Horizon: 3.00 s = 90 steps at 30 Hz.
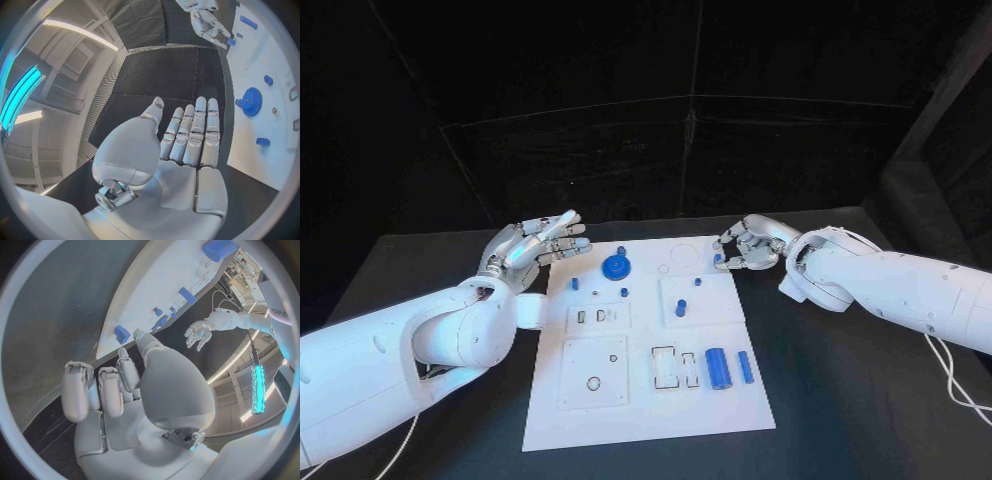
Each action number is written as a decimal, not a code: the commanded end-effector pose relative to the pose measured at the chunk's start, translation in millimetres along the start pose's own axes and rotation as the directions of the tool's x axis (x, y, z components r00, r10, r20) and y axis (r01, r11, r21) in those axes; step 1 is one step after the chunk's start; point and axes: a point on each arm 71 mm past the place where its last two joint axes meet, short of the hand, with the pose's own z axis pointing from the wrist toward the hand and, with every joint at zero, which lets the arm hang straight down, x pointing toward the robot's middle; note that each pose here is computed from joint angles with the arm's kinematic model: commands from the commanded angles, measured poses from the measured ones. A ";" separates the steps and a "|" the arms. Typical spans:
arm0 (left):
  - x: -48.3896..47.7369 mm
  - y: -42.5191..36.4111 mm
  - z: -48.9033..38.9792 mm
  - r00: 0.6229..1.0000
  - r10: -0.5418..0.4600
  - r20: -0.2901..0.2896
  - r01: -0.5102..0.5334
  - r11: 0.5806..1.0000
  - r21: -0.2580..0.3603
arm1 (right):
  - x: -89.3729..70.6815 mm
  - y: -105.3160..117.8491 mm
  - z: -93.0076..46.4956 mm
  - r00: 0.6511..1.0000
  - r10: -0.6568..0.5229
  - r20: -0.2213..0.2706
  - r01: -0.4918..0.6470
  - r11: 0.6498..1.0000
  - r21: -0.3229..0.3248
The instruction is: Assemble the parts on the task board
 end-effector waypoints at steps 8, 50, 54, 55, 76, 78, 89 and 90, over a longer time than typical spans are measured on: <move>1.8 -1.2 0.6 1.000 -0.003 -0.011 0.004 1.000 0.007 | 6.5 -0.3 2.4 1.000 -0.016 -0.018 0.016 1.000 0.001; -0.7 -1.1 1.2 1.000 0.000 -0.004 0.000 1.000 0.006 | 11.2 -0.9 7.6 0.997 -0.043 0.071 0.043 0.999 0.003; -1.0 -1.1 1.1 1.000 0.000 -0.003 0.000 1.000 0.005 | 9.3 2.6 6.9 0.993 -0.042 0.115 0.043 0.999 -0.005; -1.1 -1.1 1.1 1.000 0.000 -0.003 0.000 1.000 0.005 | 9.1 3.6 6.5 0.992 -0.040 0.122 0.041 0.999 -0.006; -7.8 -1.2 2.9 1.000 0.004 0.005 -0.004 1.000 0.006 | 41.4 99.5 -2.4 0.998 0.005 0.067 -0.004 1.000 -0.022; -7.6 -1.3 2.7 1.000 0.003 0.003 -0.003 1.000 0.006 | 49.7 111.6 1.0 0.999 -0.014 0.039 0.015 0.999 -0.033; -7.1 -1.2 2.4 1.000 0.001 0.000 -0.001 1.000 0.003 | 87.2 164.9 19.2 0.988 -0.147 -0.041 0.141 0.982 -0.125; -7.1 -1.3 2.3 1.000 0.002 0.001 -0.002 1.000 0.003 | 90.2 168.0 20.1 0.986 -0.158 -0.044 0.151 0.980 -0.131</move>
